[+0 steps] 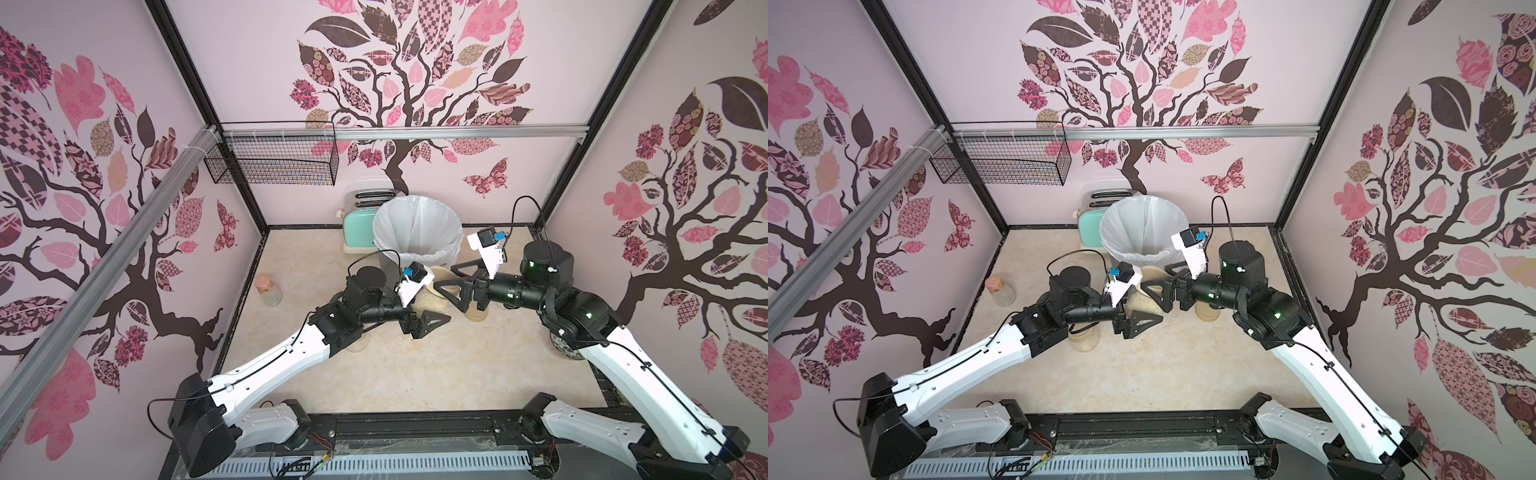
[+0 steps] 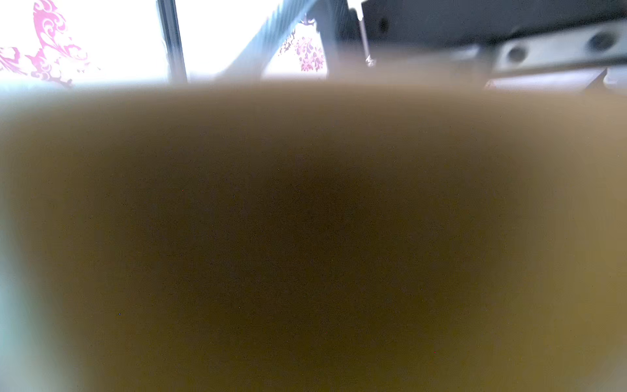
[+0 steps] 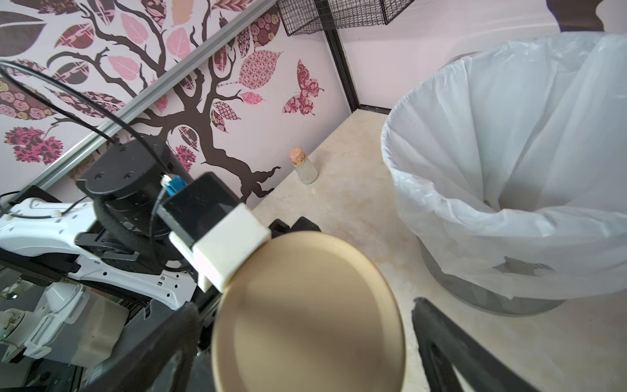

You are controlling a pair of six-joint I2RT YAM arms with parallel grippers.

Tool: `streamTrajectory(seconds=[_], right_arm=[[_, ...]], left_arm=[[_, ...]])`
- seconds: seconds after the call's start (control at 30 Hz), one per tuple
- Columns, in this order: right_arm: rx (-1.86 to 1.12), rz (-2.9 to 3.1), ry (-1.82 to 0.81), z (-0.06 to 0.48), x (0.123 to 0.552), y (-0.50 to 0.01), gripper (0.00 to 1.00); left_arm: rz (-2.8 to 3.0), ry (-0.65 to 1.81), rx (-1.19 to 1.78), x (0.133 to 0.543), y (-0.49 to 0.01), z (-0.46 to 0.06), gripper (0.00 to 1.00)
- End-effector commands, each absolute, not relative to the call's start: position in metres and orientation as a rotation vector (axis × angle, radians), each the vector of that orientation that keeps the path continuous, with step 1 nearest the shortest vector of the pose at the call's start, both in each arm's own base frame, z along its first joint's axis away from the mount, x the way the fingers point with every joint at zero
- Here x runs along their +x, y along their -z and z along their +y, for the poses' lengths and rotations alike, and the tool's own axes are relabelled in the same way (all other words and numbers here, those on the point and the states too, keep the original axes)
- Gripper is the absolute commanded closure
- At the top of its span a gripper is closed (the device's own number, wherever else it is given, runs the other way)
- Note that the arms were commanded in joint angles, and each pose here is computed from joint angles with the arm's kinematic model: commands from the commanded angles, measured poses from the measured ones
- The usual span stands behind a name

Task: Empty moldy rice from jars
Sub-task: Unscrew the lid from the jar.

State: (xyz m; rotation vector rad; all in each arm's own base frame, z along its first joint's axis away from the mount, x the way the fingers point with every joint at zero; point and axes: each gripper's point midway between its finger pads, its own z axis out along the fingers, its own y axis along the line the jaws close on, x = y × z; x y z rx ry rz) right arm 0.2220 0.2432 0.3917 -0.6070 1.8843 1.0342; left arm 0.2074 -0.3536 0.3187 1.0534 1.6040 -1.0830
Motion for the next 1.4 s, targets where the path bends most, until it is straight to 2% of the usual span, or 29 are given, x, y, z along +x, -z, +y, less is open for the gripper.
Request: streamTrajectory(seconds=[0.0,0.27,0.43,0.5,0.97,1.3,1.37], right_arm=[[-0.611,1.889,-1.003,0.241,0.222,-0.395,0.01],[-0.671,1.840,-1.073,0.251,0.216,-0.399,0.01],[-0.707,1.811,-1.111,0.259,0.216,-0.401,0.21],[-0.719,1.796,-1.118,0.261,0.216,-0.401,0.25],[-1.088,1.378,-1.295,0.256,0.176,-0.404,0.24],[-1.234,1.287,-1.401,0.264,0.166,-0.405,0.25],[-1.252,1.277,-1.420,0.265,0.166,-0.406,0.21]], left_arm=[[1.373,1.090,1.012,0.206,-0.385,-0.352,0.35],[1.371,1.097,1.012,0.206,-0.386,-0.353,0.35],[1.377,1.114,1.015,0.204,-0.384,-0.353,0.35],[1.377,1.116,1.015,0.203,-0.384,-0.352,0.36],[1.325,1.180,1.043,0.179,-0.401,-0.339,0.36],[1.305,1.199,1.032,0.174,-0.411,-0.335,0.36],[1.308,1.199,1.038,0.174,-0.410,-0.336,0.37]])
